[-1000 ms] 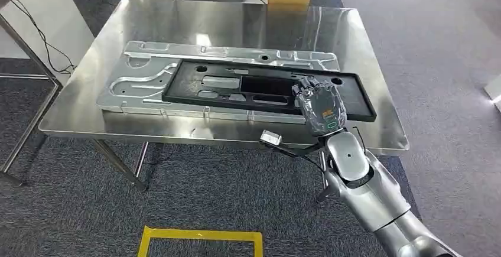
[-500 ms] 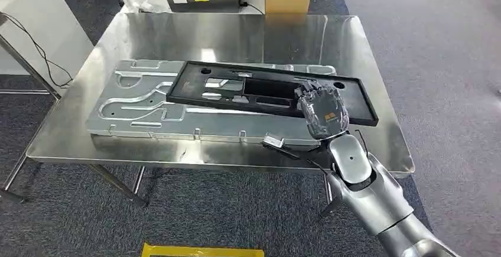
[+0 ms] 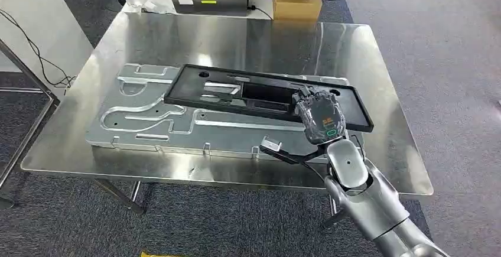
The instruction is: Take the parts from the cabinet and place them on the table.
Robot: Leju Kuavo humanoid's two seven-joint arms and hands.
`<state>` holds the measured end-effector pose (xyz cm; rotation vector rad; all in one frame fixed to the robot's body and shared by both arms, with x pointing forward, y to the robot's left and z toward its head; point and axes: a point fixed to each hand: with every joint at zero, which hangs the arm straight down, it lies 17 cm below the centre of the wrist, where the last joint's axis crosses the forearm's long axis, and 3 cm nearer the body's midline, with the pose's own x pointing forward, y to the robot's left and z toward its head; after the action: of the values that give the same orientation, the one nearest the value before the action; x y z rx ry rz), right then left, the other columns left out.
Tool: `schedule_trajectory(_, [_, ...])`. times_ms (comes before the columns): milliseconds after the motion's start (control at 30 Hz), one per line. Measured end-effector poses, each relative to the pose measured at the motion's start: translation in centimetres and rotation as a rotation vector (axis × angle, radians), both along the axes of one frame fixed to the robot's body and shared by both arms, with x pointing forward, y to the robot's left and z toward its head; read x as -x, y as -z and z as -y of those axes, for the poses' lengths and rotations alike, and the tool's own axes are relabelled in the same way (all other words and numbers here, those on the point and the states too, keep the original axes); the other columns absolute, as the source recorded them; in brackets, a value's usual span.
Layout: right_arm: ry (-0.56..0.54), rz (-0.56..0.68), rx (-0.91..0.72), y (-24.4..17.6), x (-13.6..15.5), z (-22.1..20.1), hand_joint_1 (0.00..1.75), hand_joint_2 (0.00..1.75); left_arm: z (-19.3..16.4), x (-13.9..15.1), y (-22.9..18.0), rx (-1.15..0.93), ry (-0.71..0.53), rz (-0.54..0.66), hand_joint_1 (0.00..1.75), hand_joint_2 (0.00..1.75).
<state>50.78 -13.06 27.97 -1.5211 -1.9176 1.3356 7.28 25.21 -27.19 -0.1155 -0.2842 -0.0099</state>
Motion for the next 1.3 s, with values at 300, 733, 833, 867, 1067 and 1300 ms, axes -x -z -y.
schedule_trajectory(300, [0.017, -0.066, -0.010, 3.1, -0.1, 0.8, 1.75, 1.75, 0.1, -0.3, -0.1, 0.009, -0.019, 0.006, 0.00, 1.75])
schedule_trajectory(733, [0.072, -0.162, -0.027, 7.1, -1.0, 3.2, 0.00, 0.00, 0.1, 0.0, -0.1, 0.023, -0.056, -0.015, 0.00, 0.00])
schedule_trajectory(833, [0.078, -0.172, -0.024, 7.6, -1.2, 3.5, 0.00, 0.00, 0.1, 0.0, 0.0, 0.024, -0.059, -0.017, 0.00, 0.00])
schedule_trajectory(867, [0.079, -0.175, -0.024, 7.7, -1.2, 3.5, 0.00, 0.00, 0.1, 0.0, 0.0, 0.025, -0.063, -0.019, 0.00, 0.00])
schedule_trajectory(1067, [0.077, -0.181, -0.025, 8.0, -1.3, 3.5, 0.00, 0.00, 0.1, 0.0, 0.0, 0.029, -0.078, -0.022, 0.00, 0.00])
schedule_trajectory(1300, [0.043, -0.182, -0.029, 7.7, -0.9, 2.3, 0.00, 0.00, 0.0, 0.0, 0.0, 0.026, -0.080, -0.021, 0.00, 0.00])
